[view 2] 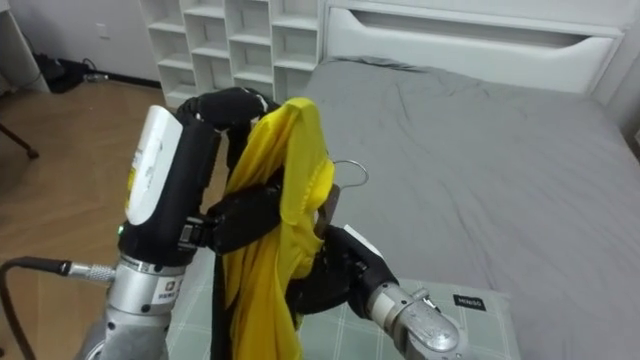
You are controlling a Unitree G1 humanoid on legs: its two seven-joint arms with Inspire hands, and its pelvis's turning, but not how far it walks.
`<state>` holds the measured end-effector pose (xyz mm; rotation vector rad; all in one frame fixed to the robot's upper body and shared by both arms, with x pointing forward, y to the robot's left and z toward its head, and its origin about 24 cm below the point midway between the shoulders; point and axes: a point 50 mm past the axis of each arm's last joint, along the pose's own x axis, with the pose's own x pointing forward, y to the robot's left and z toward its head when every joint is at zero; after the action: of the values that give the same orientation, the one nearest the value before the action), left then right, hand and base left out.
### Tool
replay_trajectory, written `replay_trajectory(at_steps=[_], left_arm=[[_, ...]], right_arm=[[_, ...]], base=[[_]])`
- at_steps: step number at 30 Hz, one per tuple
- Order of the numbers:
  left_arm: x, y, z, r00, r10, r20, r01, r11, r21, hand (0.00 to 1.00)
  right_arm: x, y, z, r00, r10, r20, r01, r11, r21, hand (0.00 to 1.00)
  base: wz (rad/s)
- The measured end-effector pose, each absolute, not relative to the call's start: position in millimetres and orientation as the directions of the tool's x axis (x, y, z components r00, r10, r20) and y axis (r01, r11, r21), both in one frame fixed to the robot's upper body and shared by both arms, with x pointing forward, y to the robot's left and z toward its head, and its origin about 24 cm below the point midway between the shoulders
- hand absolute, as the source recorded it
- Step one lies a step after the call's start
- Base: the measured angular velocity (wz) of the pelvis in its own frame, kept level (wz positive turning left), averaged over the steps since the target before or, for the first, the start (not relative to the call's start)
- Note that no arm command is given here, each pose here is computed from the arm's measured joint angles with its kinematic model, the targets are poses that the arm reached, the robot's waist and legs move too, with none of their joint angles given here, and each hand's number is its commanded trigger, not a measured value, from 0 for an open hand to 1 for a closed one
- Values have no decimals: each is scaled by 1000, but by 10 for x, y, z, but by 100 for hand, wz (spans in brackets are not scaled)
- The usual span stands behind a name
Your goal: Hang clothes
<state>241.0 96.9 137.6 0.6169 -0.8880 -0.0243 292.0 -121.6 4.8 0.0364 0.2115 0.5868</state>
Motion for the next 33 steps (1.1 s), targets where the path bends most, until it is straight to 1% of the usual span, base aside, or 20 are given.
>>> replay_trajectory(at_steps=[17,25,28,33], left_arm=[[2405,985,1337,657,-262,706,-230,823,519,100],[2403,973,1316,656,-283,699,-245,796,553,100],[2419,980,1279,669,-278,689,-244,794,557,100],[2430,999,1209,692,-297,658,-241,764,599,100]], right_arm=[[2927,-1233,23,836,512,-200,-505,859,89,100],[2967,-1340,44,859,465,-215,-475,880,5,100],[2986,-1406,52,876,424,-231,-452,888,-87,100],[3012,-1517,51,902,336,-271,-419,832,-364,100]], base=[[0],[0],[0],[0]])
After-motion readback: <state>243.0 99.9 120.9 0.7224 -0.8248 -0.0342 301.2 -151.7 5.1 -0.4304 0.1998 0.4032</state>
